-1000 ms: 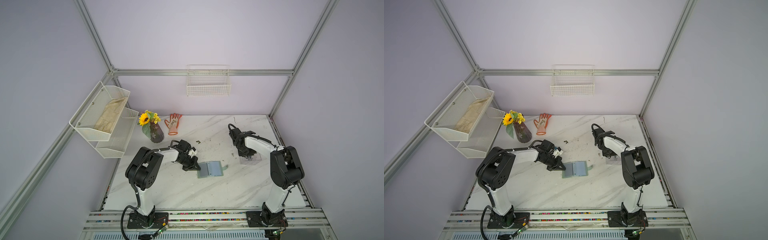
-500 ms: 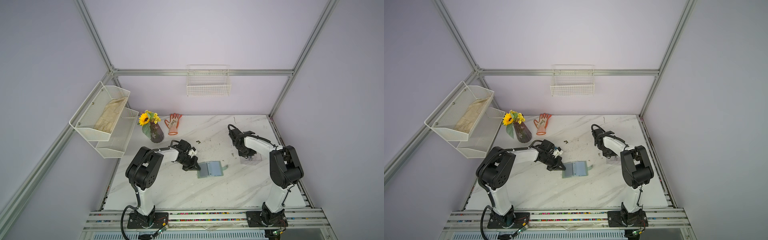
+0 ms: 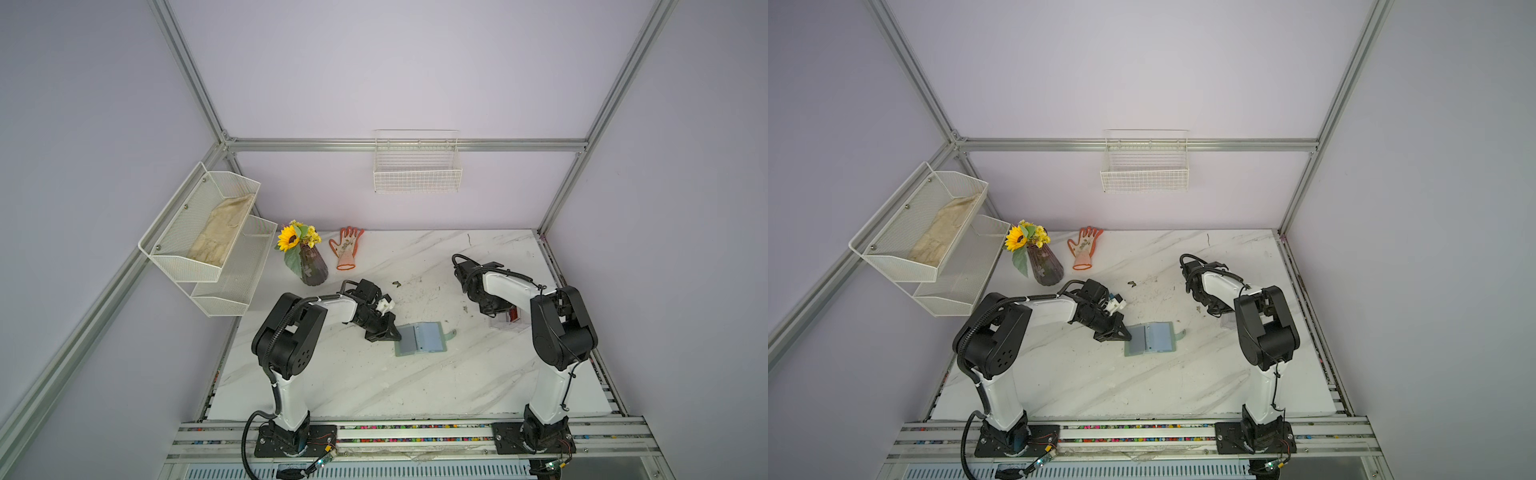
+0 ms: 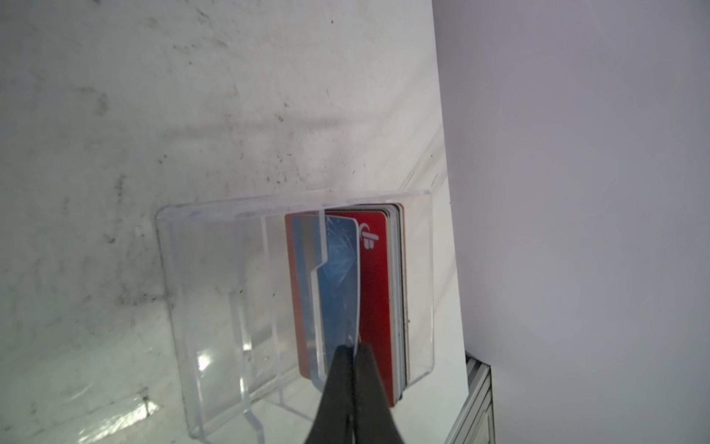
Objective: Insert credit cards into a card holder
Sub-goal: Pick up the credit card from the storage box.
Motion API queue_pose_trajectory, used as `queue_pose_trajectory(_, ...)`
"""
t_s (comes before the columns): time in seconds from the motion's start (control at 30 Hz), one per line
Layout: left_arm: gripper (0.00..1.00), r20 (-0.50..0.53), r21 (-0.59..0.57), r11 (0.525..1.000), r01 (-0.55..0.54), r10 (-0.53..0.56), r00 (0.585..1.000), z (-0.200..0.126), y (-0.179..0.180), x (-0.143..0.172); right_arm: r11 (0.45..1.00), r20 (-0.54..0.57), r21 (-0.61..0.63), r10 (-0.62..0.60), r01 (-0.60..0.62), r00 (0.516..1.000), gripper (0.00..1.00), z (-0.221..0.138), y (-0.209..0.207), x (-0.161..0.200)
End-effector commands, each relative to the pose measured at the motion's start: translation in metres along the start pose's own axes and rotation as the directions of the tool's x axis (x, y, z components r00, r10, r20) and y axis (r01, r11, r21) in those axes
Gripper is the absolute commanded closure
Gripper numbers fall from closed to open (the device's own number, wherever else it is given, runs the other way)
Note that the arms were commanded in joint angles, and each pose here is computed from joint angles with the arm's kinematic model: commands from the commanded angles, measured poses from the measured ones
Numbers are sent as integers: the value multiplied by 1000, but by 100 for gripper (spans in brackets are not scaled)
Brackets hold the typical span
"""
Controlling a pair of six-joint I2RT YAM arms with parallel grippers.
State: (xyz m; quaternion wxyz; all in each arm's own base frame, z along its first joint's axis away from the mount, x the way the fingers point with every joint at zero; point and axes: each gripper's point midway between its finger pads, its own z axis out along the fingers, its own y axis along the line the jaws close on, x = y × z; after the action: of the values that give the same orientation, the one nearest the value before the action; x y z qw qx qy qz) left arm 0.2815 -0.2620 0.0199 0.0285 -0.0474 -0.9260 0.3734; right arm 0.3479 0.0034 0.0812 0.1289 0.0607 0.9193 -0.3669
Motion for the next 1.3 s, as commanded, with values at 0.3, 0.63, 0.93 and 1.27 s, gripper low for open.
queue_pose_trajectory(0.3, 100, -62, -217, 974, 70, -86, 994, 21, 62, 26, 999, -87, -33, -22, 19, 996, 100, 2, 0, 24)
queue_pose_trajectory(0.63, 100, -43, -206, 977, 61, -71, 997, 12, 49, 18, 969, -18, -240, 52, -54, 999, 100, -45, -11, 2)
queue_pose_trajectory(0.93, 100, -17, -214, 976, 31, -36, 999, -4, 32, 4, 887, 37, -461, 62, -38, 997, 100, -85, -7, -3)
queue_pose_trajectory(1.27, 100, 61, -208, 977, -42, 55, 997, -46, -14, -19, 467, 174, -876, 73, 121, 982, 100, -166, 65, 1)
